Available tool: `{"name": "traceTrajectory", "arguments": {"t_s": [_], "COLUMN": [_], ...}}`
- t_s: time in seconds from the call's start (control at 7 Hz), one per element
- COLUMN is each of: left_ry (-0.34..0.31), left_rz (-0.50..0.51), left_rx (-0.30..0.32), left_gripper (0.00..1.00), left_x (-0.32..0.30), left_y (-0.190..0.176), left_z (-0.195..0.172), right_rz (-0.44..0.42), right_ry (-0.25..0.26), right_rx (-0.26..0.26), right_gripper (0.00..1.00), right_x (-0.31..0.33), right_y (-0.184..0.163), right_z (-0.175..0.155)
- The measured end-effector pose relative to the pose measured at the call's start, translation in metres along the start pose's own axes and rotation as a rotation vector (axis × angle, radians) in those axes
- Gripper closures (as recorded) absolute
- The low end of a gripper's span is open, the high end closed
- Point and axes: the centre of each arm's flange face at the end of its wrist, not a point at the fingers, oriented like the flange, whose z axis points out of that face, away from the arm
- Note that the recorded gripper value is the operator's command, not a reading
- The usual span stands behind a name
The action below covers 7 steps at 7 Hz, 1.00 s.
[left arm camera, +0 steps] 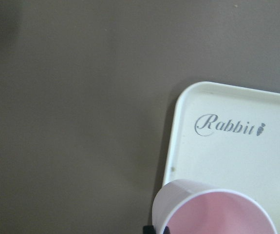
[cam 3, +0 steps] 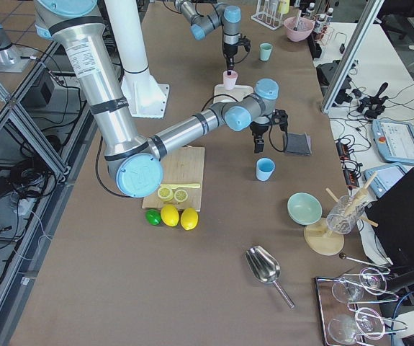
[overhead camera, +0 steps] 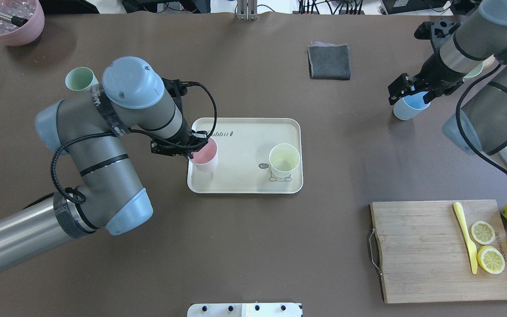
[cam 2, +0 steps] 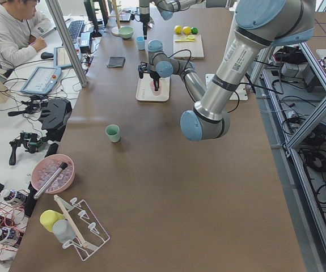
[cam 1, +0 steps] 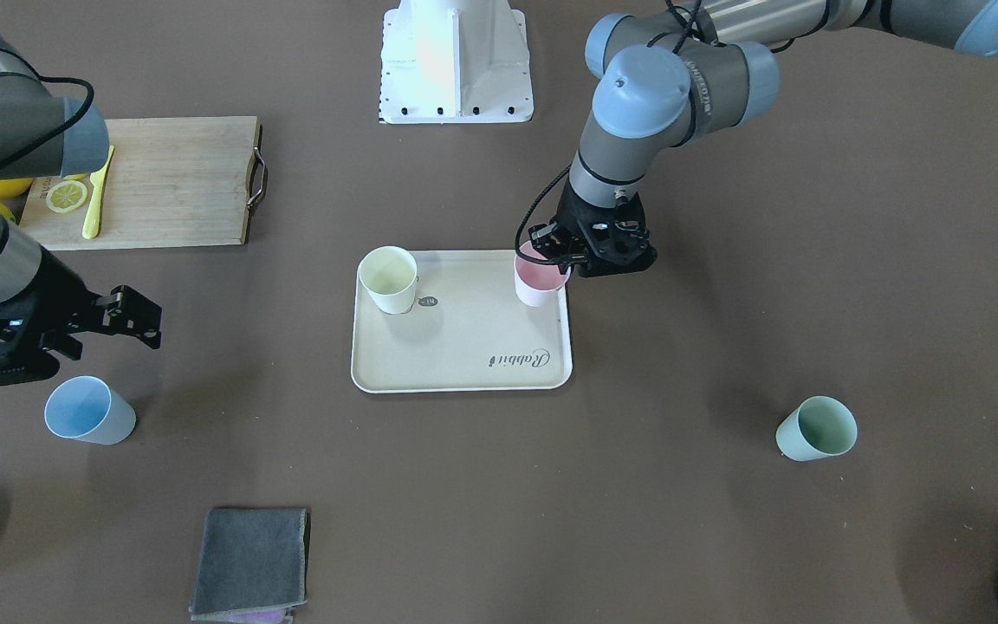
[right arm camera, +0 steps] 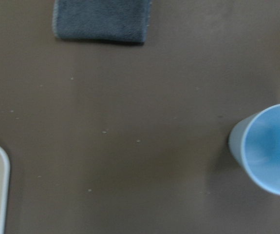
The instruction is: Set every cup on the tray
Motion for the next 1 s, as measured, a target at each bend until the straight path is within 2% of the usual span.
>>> {"name": "traceTrajectory", "arguments": {"t_s": [0.29,0.71,0.86,1.0], "left_ry": [0.004,0.010,0.018,0.023], "left_rz": [0.011,-0.003,-0.002,-0.004], "left_rx": [0.019,0.028,0.035,0.046], "left_gripper": [0.02,0.01,0.01,0.01], "left_x": [0.014,0.029,0.030,0.025], "left_y": [0.009,0.006,0.005,0.001], "left_z": [0.022,0.028,0.022,0.013], "right_rz": [0.029,0.095,0.109,0.124], "right_ry": [0.025,0.059,0.065,0.067], "right_rx": [-0.029,-0.056,-0.062,-0.062], "right_gripper": [0.00,0.00,0.04,0.71], "right_x": [0.032,0.071,0.081,0.087], "right_y": [-0.011,-0.030,-0.032,-0.034], "right_z": [0.014,0.035,0.044,0.052]}}
